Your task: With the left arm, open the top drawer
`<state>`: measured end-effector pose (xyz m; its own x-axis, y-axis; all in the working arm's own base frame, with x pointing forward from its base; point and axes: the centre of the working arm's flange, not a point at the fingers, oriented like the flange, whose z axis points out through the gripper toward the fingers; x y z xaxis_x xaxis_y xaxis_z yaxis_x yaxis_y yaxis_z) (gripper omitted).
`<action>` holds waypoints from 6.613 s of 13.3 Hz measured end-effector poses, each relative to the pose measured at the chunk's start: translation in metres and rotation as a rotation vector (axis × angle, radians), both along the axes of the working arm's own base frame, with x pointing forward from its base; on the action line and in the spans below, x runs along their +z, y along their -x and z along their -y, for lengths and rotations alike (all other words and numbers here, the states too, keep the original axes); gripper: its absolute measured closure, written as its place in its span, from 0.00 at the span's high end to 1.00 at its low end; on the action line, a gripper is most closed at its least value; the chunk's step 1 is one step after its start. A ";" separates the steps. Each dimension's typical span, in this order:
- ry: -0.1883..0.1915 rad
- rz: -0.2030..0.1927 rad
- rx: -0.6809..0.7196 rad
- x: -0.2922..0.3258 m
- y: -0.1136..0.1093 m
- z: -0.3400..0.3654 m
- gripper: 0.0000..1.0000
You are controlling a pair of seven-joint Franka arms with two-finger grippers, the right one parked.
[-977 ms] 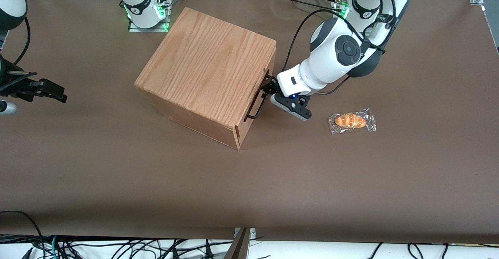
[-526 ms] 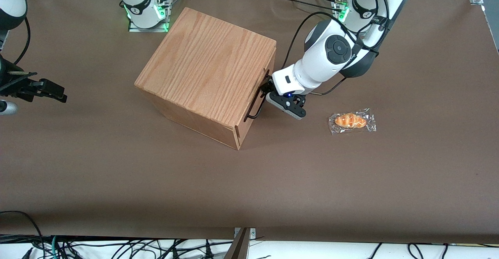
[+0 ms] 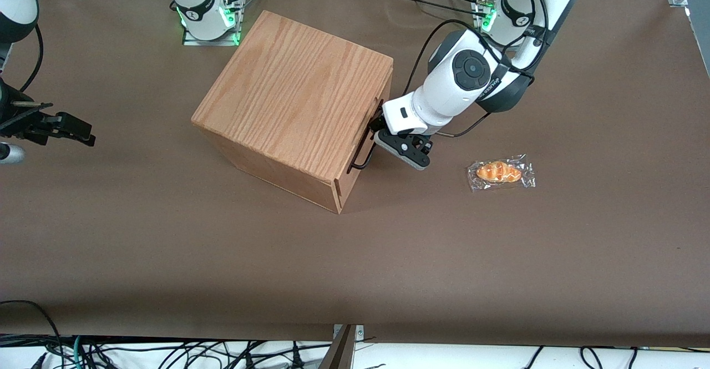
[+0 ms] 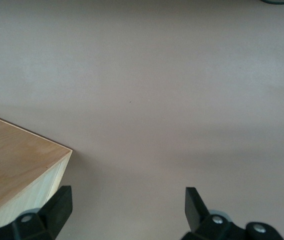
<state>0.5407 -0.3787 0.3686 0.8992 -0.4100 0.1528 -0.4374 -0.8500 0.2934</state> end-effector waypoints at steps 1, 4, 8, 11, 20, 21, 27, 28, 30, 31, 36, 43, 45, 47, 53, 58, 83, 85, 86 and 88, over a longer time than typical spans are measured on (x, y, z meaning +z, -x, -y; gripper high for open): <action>-0.002 0.001 0.005 0.000 -0.002 -0.003 1.00; -0.020 -0.001 0.031 0.000 -0.012 -0.020 1.00; -0.050 -0.002 0.046 0.003 -0.024 -0.047 1.00; -0.063 0.000 0.051 0.004 -0.031 -0.062 1.00; -0.084 0.011 0.055 0.006 -0.046 -0.097 1.00; -0.086 0.010 0.056 0.006 -0.046 -0.099 1.00; -0.093 0.018 0.055 0.007 -0.053 -0.115 1.00; -0.094 0.019 0.055 0.007 -0.055 -0.117 1.00; -0.097 0.021 0.056 0.007 -0.057 -0.124 1.00; -0.097 0.022 0.055 0.007 -0.059 -0.128 1.00; -0.106 0.032 0.059 0.009 -0.072 -0.162 1.00; -0.109 0.032 0.062 0.009 -0.075 -0.173 1.00; -0.102 0.029 0.064 0.009 -0.075 -0.173 1.00; -0.093 0.023 0.067 0.006 -0.075 -0.175 1.00; -0.090 0.014 0.069 0.006 -0.075 -0.175 1.00; -0.081 -0.008 0.079 0.005 -0.074 -0.177 1.00; -0.070 -0.072 0.125 0.058 -0.080 -0.182 1.00; -0.069 -0.072 0.131 0.073 -0.080 -0.189 1.00; -0.070 -0.073 0.137 0.085 -0.079 -0.197 1.00; -0.074 -0.088 0.161 0.116 -0.072 -0.224 1.00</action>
<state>0.6130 -0.1543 0.4842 0.9626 -0.2672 0.0452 -0.2696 -0.9275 0.2590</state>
